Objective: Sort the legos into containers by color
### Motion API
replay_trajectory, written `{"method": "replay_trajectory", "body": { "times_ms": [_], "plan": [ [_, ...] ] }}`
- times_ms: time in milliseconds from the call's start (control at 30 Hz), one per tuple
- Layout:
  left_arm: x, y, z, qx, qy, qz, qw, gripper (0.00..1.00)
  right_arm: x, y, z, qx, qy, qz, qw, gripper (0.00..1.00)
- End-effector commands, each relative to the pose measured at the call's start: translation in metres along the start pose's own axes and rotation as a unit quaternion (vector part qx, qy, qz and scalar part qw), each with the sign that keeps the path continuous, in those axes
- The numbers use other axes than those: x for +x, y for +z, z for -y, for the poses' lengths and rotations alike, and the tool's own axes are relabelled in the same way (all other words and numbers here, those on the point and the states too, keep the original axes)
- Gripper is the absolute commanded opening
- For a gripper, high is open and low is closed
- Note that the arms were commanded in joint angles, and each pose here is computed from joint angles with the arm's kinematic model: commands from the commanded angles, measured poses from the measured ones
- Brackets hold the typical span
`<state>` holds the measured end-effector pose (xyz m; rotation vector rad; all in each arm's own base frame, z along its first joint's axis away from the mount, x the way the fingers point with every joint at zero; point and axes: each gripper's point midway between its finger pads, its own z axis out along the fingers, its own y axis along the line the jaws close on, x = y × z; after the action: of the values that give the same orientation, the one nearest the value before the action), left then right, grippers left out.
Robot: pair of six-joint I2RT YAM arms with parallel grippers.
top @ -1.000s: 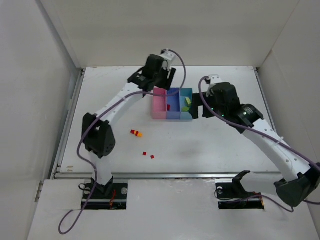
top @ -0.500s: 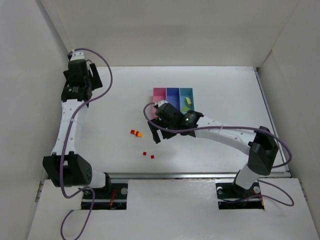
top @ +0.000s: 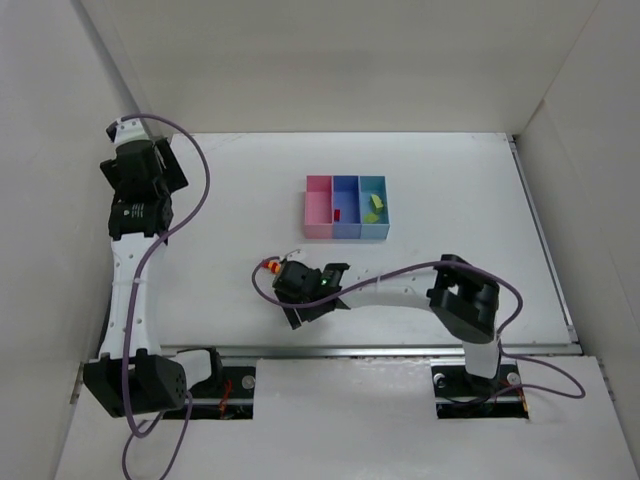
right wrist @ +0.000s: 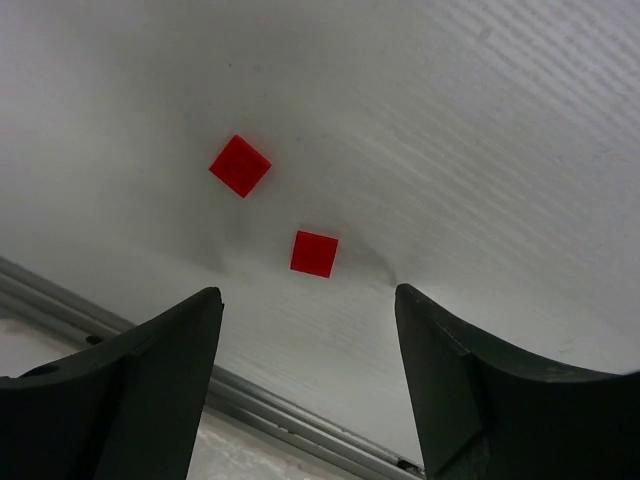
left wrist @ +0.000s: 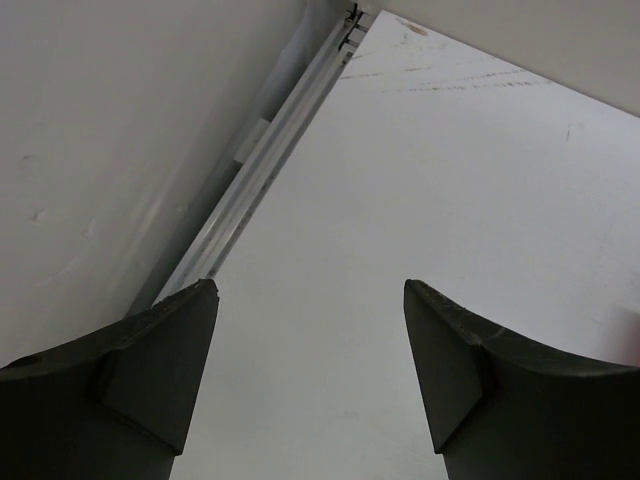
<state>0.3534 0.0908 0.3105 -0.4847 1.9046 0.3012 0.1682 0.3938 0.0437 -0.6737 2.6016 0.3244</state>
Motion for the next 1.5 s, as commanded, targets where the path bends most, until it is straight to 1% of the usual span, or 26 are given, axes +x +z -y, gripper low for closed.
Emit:
{"method": "replay_trajectory", "body": {
  "times_ms": [0,100,200,300,333,433,467,500,667,733,867,933,967,1033,1100,1267,1467],
  "plan": [
    [-0.006,-0.003,-0.001,-0.003,-0.017,0.019,1.0,0.73,-0.013,0.008,-0.008,0.011,0.034,0.032,0.999,0.75],
    [-0.005,-0.003,0.0,0.002,-0.017,0.019,1.0,0.73,-0.008,0.018,-0.009,0.009,0.033,0.026,0.999,0.7],
    [-0.003,0.0,0.003,0.006,-0.016,0.013,1.0,0.73,-0.003,0.027,-0.013,0.005,0.031,0.014,0.999,0.68],
    [-0.003,0.0,0.003,0.006,-0.016,0.013,1.0,0.73,0.001,0.032,-0.011,0.007,0.03,0.011,0.999,0.57],
    [-0.003,0.0,0.003,0.006,-0.016,0.013,1.0,0.73,0.005,0.034,-0.009,0.01,0.034,0.007,0.999,0.5],
    [-0.003,-0.001,0.006,0.01,-0.014,0.013,1.0,0.73,0.005,0.034,-0.009,0.01,0.034,0.007,0.999,0.49],
    [-0.003,-0.001,0.006,0.01,-0.014,0.013,1.0,0.73,0.004,0.034,-0.007,0.015,0.034,0.011,0.999,0.43],
    [-0.003,-0.001,0.006,0.01,-0.014,0.013,1.0,0.73,0.004,0.034,-0.007,0.015,0.034,0.011,0.999,0.41],
    [-0.002,-0.001,0.008,0.015,-0.014,0.012,1.0,0.73,0.005,0.031,-0.001,0.031,0.026,0.006,0.999,0.41],
    [-0.002,-0.001,0.008,0.015,-0.014,0.012,1.0,0.73,0.006,0.028,0.0,0.03,0.026,0.007,0.999,0.44],
    [-0.002,-0.001,0.008,0.015,-0.014,0.012,1.0,0.73,0.014,0.026,0.007,0.03,0.004,-0.001,1.0,0.45],
    [-0.002,-0.001,0.008,0.015,-0.014,0.012,1.0,0.73,0.021,0.027,0.004,0.009,-0.012,-0.009,1.0,0.45],
    [-0.002,-0.001,0.008,0.015,-0.014,0.012,1.0,0.73,0.018,0.028,-0.001,-0.005,-0.025,-0.004,1.0,0.45],
    [-0.002,-0.001,0.008,0.015,-0.014,0.012,1.0,0.73,0.025,0.029,-0.006,-0.023,-0.043,-0.022,0.999,0.45],
    [-0.002,-0.001,0.008,0.015,-0.014,0.012,1.0,0.73,0.028,0.033,-0.004,-0.02,-0.048,-0.027,0.998,0.41],
    [-0.002,-0.001,0.008,0.015,-0.014,0.012,1.0,0.73,0.034,0.03,-0.006,-0.038,-0.063,-0.031,0.997,0.41],
    [-0.002,-0.001,0.007,0.015,-0.009,0.012,1.0,0.74,0.036,0.033,-0.004,-0.036,-0.073,-0.035,0.996,0.4]
  ]
}}
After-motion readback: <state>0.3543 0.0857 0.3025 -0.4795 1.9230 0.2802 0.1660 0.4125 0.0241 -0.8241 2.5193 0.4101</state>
